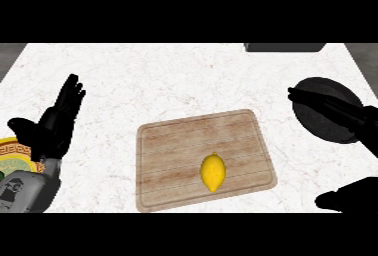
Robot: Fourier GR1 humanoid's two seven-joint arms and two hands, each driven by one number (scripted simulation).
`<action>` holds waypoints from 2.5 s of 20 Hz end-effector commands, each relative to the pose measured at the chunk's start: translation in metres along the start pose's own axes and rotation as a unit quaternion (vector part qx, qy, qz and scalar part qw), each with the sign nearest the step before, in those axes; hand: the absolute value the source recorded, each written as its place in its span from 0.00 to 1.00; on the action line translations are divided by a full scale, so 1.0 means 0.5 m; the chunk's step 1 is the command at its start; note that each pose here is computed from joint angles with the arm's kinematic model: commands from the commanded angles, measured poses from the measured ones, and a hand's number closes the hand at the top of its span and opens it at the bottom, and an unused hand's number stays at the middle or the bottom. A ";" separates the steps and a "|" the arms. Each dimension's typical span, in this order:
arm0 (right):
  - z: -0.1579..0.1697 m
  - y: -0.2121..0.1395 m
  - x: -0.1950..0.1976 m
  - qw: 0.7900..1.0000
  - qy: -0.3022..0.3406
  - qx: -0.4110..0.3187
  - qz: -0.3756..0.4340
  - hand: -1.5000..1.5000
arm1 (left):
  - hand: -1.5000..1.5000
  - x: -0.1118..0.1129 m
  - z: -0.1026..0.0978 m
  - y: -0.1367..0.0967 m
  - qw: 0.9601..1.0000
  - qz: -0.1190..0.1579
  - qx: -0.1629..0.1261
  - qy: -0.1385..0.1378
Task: Pick the lemon from the cutting board and place it in the pan
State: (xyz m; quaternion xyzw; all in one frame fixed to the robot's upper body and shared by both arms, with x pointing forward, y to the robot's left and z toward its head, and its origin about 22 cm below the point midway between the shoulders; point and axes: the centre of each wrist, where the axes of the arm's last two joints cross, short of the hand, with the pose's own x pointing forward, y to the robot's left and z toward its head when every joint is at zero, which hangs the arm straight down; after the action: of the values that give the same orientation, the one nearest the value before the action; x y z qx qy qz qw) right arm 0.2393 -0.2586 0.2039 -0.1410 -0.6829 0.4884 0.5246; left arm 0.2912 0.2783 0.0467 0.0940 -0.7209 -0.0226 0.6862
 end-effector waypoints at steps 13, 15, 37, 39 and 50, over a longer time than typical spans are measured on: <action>-0.135 0.036 0.209 0.997 -0.008 0.081 0.005 0.00 | 0.50 0.004 -0.016 -0.014 1.000 0.007 -0.004 0.002; -0.123 0.058 0.221 0.995 -0.024 0.097 0.002 0.00 | 0.50 0.033 -0.017 0.008 1.000 -0.001 0.001 -0.004; -0.217 0.174 0.165 0.982 0.099 0.151 0.055 0.00 | 0.50 0.033 -0.010 0.010 1.000 0.008 -0.011 -0.003; -0.176 0.194 0.082 0.982 0.099 0.154 0.039 0.00 | 0.50 0.006 0.018 -0.038 1.000 0.004 0.002 -0.005; -0.198 0.254 0.136 0.973 0.097 0.188 0.094 0.00 | 0.50 0.012 0.010 -0.017 1.000 0.006 -0.005 0.003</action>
State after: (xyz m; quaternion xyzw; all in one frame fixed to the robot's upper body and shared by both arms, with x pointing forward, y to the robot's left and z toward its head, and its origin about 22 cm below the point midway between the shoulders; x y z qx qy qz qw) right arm 0.2613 -0.1044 0.1441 -0.1373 -0.5188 0.6265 0.5652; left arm 0.2920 0.2746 0.0510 0.0878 -0.7202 -0.0226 0.6878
